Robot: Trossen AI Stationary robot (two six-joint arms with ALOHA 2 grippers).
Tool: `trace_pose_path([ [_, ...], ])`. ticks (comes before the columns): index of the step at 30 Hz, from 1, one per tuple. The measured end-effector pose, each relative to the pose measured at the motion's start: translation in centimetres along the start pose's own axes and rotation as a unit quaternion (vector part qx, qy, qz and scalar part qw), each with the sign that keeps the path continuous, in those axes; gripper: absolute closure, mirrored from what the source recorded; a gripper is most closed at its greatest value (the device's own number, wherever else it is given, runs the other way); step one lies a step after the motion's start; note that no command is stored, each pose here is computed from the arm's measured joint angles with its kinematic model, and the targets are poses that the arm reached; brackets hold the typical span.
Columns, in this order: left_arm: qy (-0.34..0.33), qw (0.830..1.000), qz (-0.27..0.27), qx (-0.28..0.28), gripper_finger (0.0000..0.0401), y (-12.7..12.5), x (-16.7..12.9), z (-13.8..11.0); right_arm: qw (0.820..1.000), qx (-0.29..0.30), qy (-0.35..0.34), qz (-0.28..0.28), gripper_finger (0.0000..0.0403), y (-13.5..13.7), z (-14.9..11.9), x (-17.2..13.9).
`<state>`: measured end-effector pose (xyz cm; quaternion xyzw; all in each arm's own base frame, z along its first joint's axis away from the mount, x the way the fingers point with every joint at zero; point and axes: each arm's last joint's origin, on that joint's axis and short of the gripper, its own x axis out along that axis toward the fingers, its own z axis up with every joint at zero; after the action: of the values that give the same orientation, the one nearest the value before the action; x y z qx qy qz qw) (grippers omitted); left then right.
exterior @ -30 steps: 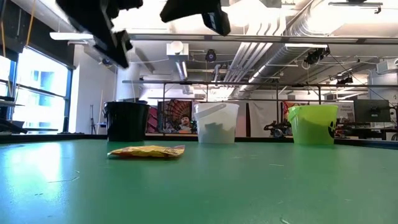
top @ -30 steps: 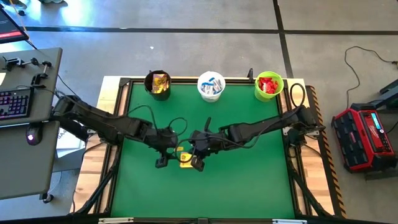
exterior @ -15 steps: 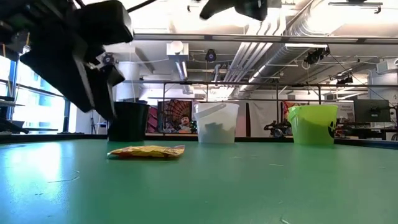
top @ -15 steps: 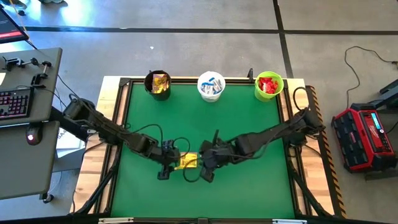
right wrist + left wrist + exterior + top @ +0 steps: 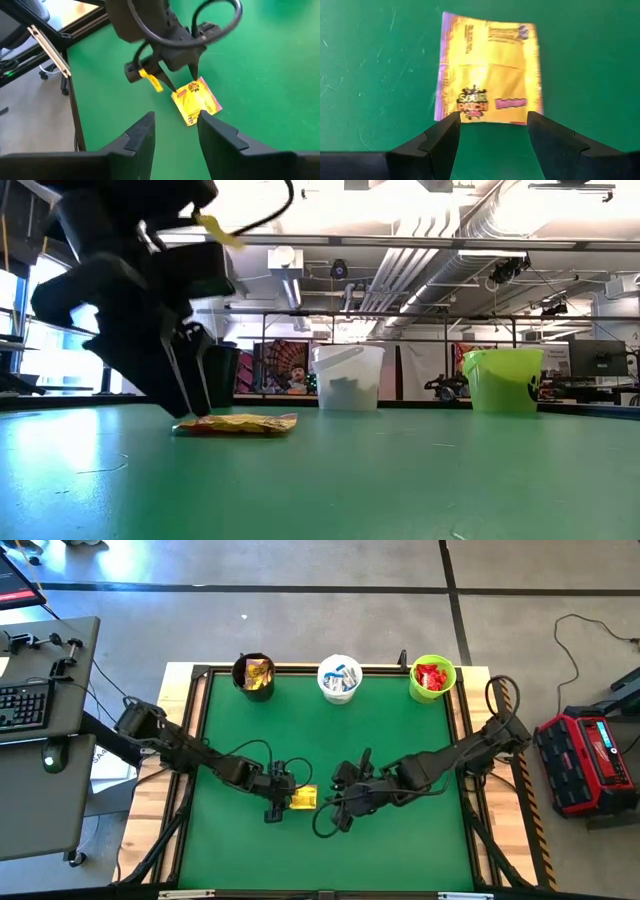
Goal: Sort candy by brand, put in halloween buckets
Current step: Put the yellow candy into the black bucket
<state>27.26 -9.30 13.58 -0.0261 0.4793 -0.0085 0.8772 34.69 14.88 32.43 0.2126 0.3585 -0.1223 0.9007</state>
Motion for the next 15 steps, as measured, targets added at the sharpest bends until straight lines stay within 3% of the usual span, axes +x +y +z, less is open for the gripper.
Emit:
trace_pose_path([
  [10, 0.008, 1.0, 0.005, -0.001, 0.0179, 0.1, 1.9, -0.3, 1.0, -0.005, 0.003, -0.005, 0.0267, -0.1, -0.1, 0.0],
  [15, 0.011, 1.0, 0.01, 0.002, 0.0209, 0.1, 1.9, -0.3, 1.0, -0.012, 0.014, -0.016, 0.0267, -0.3, -0.3, 0.0],
])
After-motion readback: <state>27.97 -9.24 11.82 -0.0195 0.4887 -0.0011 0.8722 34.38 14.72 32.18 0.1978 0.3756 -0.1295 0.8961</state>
